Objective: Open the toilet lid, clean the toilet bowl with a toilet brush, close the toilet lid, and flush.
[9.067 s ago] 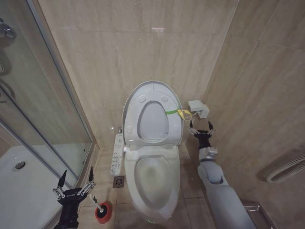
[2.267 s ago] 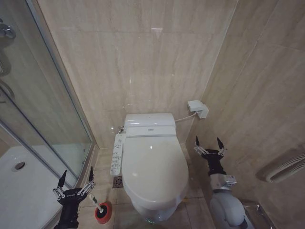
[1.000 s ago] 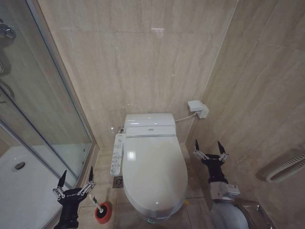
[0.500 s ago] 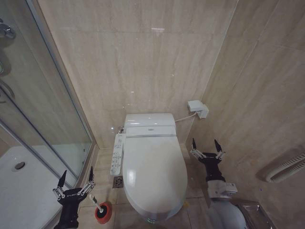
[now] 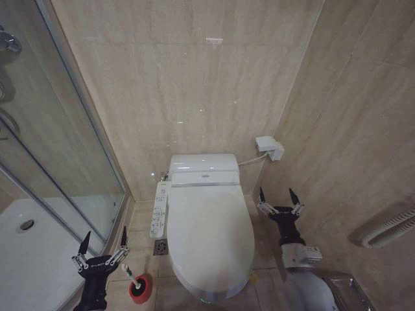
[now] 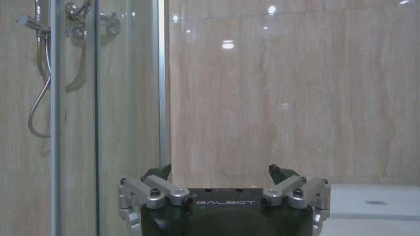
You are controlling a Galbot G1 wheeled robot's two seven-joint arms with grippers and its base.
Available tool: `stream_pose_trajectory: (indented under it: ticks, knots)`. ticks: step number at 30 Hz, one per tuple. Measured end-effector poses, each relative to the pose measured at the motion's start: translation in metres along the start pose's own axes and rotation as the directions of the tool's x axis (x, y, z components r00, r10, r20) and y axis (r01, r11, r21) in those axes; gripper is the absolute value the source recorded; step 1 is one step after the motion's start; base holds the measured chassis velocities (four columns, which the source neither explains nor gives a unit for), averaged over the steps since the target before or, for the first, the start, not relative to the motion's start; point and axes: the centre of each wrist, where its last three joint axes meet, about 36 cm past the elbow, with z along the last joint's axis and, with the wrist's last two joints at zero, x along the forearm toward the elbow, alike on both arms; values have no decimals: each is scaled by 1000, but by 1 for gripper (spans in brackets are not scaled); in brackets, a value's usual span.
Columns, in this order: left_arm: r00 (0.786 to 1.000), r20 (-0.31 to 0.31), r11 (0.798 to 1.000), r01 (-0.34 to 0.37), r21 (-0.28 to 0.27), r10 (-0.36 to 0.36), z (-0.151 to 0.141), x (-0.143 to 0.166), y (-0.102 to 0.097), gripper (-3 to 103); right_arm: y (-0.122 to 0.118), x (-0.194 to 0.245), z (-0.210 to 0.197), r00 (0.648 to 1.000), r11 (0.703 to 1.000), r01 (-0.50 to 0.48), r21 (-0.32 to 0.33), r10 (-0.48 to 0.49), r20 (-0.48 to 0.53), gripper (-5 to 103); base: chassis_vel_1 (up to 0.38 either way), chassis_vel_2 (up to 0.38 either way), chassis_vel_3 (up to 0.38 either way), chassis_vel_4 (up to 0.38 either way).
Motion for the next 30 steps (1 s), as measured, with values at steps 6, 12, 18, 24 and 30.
stream_pose_trajectory:
  ticks: [6, 12, 18, 24, 30]
  knots:
    - [1000, 0, 1000, 0, 0, 0, 0, 0, 0, 97, -1, 0, 0, 1000, 1000, 3, 1, -3, -1, 100, 0, 0, 0, 0]
    - [1000, 0, 1000, 0, 0, 0, 0, 0, 0, 97, -1, 0, 0, 1000, 1000, 2, 2, -2, -10, 100, 0, 0, 0, 0]
    - [1000, 0, 1000, 0, 0, 0, 0, 0, 0, 97, -1, 0, 0, 1000, 1000, 1, 3, -1, -11, 100, 0, 0, 0, 0]
    - [1000, 0, 1000, 0, 0, 0, 0, 0, 0, 97, -1, 0, 0, 1000, 1000, 1, 4, -1, -11, 100, 0, 0, 0, 0]
    - [1000, 0, 1000, 0, 0, 0, 0, 0, 0, 97, -1, 0, 0, 1000, 1000, 0, 4, 0, -11, 100, 0, 0, 0, 0]
